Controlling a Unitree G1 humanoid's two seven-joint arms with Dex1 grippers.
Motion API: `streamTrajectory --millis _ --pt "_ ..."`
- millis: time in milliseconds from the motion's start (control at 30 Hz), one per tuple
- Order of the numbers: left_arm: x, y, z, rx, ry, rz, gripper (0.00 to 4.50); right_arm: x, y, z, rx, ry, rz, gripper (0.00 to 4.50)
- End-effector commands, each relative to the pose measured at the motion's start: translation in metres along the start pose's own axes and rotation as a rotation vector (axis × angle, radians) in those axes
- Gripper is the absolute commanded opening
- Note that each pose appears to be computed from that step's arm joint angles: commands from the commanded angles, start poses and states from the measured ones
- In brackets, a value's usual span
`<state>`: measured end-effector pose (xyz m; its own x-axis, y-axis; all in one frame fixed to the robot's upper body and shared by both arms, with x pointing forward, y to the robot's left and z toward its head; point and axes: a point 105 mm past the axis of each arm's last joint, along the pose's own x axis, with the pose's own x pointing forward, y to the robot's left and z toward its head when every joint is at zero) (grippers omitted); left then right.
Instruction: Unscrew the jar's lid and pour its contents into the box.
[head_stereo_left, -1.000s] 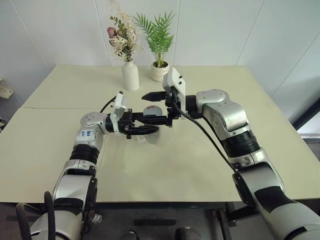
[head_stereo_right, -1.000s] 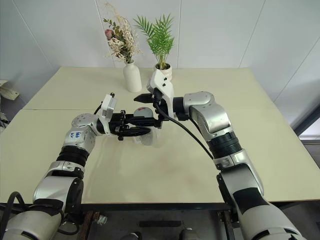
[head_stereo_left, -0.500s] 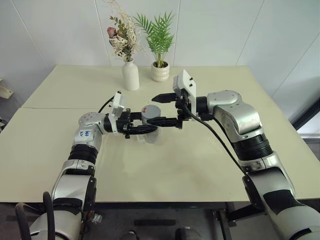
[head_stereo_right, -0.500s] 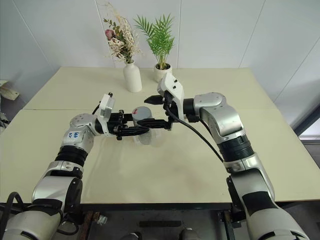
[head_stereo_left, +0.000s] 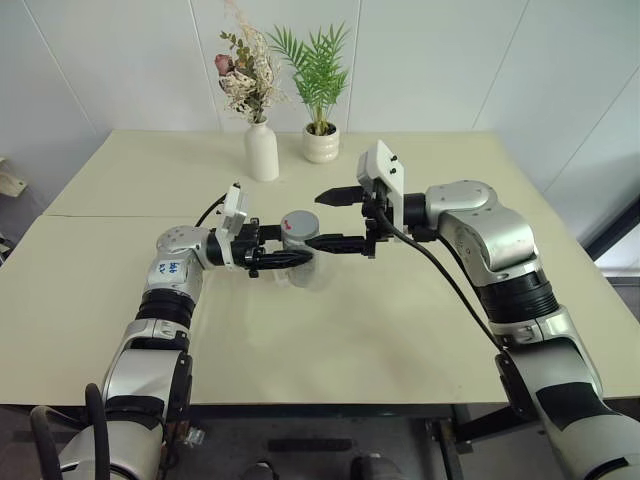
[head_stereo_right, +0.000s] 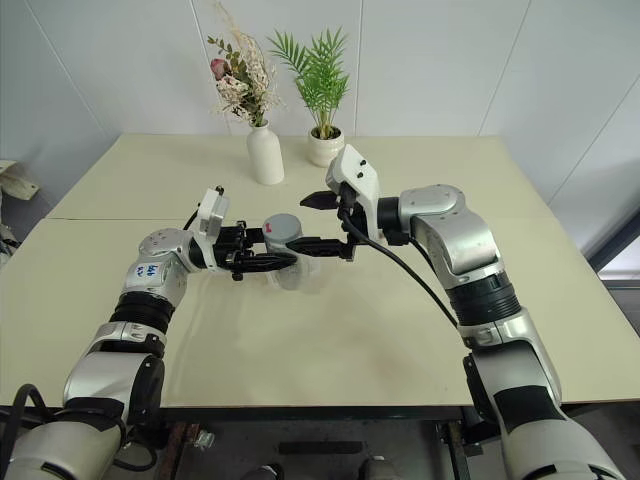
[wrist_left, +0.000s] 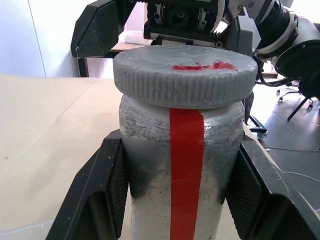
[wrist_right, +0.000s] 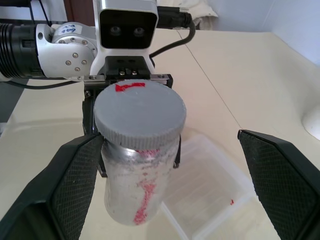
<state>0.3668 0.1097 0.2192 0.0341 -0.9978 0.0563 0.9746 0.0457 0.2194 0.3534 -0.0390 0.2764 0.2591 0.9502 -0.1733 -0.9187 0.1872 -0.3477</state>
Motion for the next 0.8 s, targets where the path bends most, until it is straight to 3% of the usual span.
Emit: streamTrajectory --millis 33,467,800 --pt "0.000 0.003 0.018 0.065 -0.017 -0.011 2.25 -0.011 -0.002 0.011 -0.033 -0.025 -0.032 4.50" --pt "0.001 0.005 0.019 0.067 -0.016 -0.010 2.25 -0.023 0.013 0.022 -0.056 -0.022 -0.016 4.50" --pt "0.003 0.005 0.020 0.072 -0.021 -0.018 2.25 -0.013 0.013 0.043 -0.080 -0.079 -0.040 4.50"
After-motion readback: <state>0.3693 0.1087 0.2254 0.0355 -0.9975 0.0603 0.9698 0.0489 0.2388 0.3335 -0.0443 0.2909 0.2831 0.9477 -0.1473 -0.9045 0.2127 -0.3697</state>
